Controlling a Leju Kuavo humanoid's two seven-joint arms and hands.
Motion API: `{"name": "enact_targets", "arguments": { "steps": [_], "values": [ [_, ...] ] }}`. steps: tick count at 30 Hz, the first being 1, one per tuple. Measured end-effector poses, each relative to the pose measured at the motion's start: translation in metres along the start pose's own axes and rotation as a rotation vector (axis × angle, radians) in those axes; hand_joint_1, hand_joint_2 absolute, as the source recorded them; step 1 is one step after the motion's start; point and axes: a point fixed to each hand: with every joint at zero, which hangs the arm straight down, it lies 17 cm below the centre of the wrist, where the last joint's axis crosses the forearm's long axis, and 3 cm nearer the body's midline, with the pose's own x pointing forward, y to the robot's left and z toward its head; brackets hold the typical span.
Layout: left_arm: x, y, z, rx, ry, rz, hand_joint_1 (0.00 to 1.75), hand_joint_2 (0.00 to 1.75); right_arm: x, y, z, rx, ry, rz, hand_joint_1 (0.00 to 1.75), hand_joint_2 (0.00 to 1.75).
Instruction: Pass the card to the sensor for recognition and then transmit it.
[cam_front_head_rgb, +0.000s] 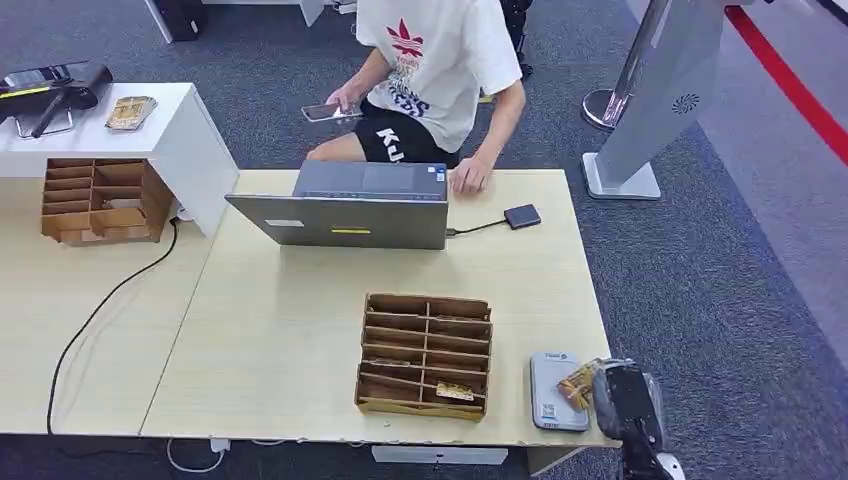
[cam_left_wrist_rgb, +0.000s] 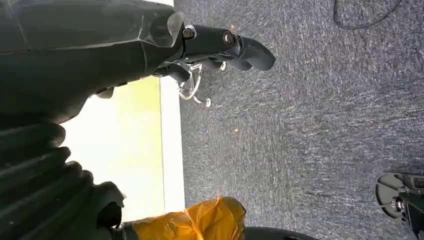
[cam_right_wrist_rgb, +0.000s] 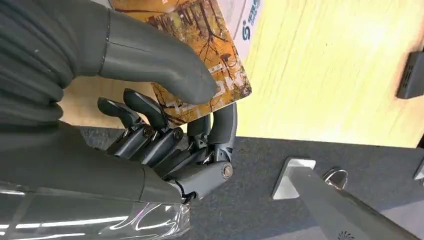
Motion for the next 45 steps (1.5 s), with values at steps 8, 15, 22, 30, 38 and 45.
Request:
{"name": "enact_targets", "arguments": {
  "steps": [8, 15, 22, 30, 38, 45],
  "values": [
    [0.0, 0.0, 0.0, -0.002, 0.001, 0.005, 0.0, 1.75, 0.007, 0.005, 0.001, 0.017, -0.021, 0.009, 1.75, 1.75],
    [0.0, -0.001, 0.0, -0.004, 0.002, 0.012, 0.0, 1.75, 0.022, 0.01, 0.001, 0.033, -0.065, 0.05, 1.75, 1.75],
    [0.0, -0.001, 0.0, -0.005, 0.002, 0.013, 0.0, 1.75, 0.03, 0.024, 0.002, 0.057, -0.09, 0.117, 1.75, 1.75],
    [0.0, -0.001, 0.0, -0.007, 0.002, 0.015, 0.0, 1.75, 0.035, 0.034, 0.0, 0.06, -0.096, 0.177, 1.75, 1.75],
    [0.0, -0.002, 0.0, -0.008, 0.003, 0.018, 0.0, 1.75, 0.033, 0.036, -0.001, 0.039, -0.094, 0.239, 1.75, 1.75],
    [0.0, -0.002, 0.0, -0.011, 0.003, 0.021, 0.0, 1.75, 0.03, 0.036, -0.002, 0.026, -0.088, 0.286, 1.75, 1.75]
  ]
}}
